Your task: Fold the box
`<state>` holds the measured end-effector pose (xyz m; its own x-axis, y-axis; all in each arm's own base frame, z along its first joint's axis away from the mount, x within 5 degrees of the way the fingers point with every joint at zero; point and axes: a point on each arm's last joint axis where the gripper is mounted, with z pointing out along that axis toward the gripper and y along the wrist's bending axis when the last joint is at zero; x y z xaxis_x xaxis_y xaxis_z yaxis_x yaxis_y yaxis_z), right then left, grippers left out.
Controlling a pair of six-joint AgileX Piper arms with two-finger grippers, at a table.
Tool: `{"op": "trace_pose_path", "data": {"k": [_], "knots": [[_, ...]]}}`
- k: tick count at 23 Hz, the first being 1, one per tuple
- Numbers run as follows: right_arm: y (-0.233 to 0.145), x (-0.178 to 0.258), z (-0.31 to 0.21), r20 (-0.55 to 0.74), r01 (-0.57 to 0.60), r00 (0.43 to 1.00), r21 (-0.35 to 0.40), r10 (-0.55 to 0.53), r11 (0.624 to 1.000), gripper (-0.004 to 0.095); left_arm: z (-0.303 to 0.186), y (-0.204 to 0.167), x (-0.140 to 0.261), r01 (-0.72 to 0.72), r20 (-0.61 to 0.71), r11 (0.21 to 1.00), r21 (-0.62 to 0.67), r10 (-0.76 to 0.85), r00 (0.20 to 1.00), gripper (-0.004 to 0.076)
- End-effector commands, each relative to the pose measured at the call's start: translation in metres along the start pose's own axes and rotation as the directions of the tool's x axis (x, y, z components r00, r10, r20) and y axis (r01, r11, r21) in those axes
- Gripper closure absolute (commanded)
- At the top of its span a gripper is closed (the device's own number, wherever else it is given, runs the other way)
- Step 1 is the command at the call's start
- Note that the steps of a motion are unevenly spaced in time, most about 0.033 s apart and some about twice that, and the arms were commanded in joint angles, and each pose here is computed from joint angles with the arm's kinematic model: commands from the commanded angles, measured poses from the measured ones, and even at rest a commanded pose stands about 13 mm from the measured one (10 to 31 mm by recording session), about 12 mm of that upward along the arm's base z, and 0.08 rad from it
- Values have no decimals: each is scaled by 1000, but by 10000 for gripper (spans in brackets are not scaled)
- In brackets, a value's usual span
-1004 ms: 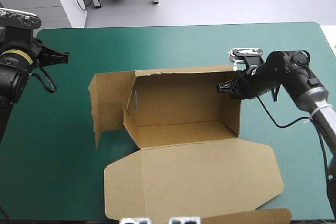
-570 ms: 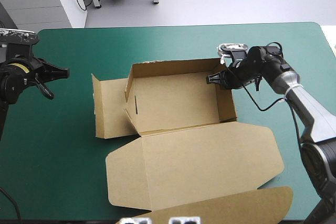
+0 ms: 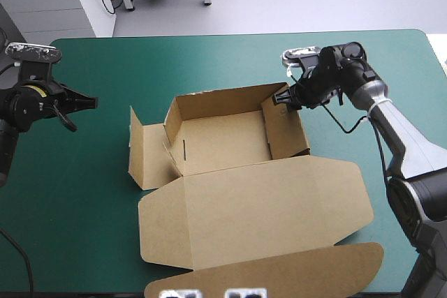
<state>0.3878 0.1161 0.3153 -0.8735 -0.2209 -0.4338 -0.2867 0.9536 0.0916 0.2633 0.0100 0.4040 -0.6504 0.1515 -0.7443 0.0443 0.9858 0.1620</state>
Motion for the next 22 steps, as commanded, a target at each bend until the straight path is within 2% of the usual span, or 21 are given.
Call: {"op": "trace_pose_path", "data": {"k": [1,4,7,9,13,22], "knots": [[4,-14,-63,121,32,992,17,-34,999,450,-14,2,-11,8,97,1000,-8,-7,995,722],[9,-19,-96,159,14,987,-6,-13,1000,450,-13,2,-9,16,81,1000,-4,-16,997,723],[17,-12,-118,197,0,980,-74,15,997,451,-13,1,-7,16,58,1000,-2,-16,998,723],[18,1,-123,179,-5,984,-84,20,996,451,-13,1,-6,16,48,1000,0,-16,999,723],[15,30,-96,53,16,999,-76,-12,997,451,-13,-1,-6,33,41,999,22,-34,999,723],[9,23,-40,-23,39,999,-71,-41,997,472,-13,-4,-5,61,26,996,62,-63,998,723]]}}
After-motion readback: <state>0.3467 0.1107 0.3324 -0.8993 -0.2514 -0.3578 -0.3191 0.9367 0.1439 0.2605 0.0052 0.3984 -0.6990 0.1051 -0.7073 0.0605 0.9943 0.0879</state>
